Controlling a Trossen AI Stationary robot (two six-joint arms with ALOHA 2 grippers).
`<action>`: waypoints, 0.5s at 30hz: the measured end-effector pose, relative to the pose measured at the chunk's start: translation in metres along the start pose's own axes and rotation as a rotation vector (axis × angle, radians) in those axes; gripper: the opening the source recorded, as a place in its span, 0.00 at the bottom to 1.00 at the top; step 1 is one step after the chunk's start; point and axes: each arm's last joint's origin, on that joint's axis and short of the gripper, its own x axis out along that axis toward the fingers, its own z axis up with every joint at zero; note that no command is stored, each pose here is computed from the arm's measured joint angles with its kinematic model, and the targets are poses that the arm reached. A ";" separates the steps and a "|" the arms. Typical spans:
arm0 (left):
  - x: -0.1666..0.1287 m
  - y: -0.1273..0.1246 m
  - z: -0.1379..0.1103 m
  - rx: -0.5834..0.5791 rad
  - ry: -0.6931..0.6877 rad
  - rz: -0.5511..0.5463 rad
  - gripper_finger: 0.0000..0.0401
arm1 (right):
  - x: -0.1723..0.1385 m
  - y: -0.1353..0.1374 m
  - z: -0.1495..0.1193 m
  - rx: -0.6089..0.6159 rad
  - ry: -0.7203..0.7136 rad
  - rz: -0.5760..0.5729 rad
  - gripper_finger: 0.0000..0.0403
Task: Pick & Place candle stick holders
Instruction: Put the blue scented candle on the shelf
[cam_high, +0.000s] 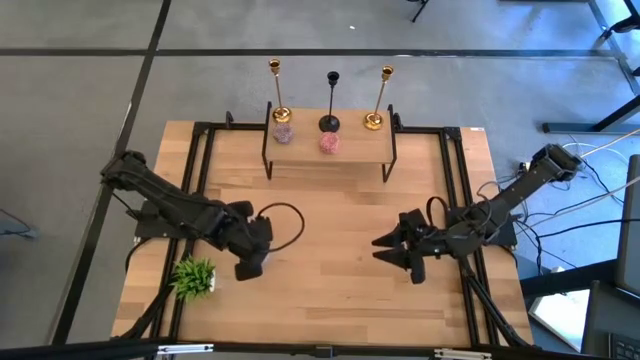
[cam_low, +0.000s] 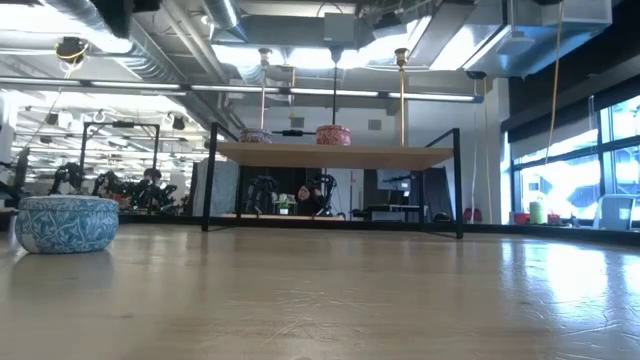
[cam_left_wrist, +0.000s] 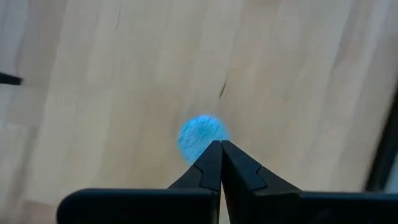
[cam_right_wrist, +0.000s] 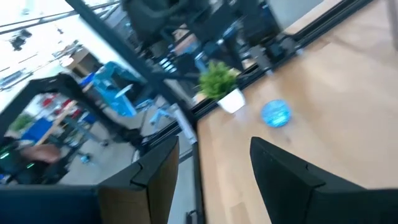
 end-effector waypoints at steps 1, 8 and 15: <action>0.002 0.002 -0.001 0.032 0.028 0.012 0.00 | 0.001 -0.002 0.001 -0.003 -0.009 -0.020 0.50; 0.009 0.016 -0.006 0.294 0.223 0.078 0.00 | 0.008 -0.015 0.013 0.036 -0.105 -0.129 0.50; 0.035 0.030 -0.014 0.362 0.343 0.066 0.11 | 0.014 -0.027 0.024 0.063 -0.202 -0.224 0.50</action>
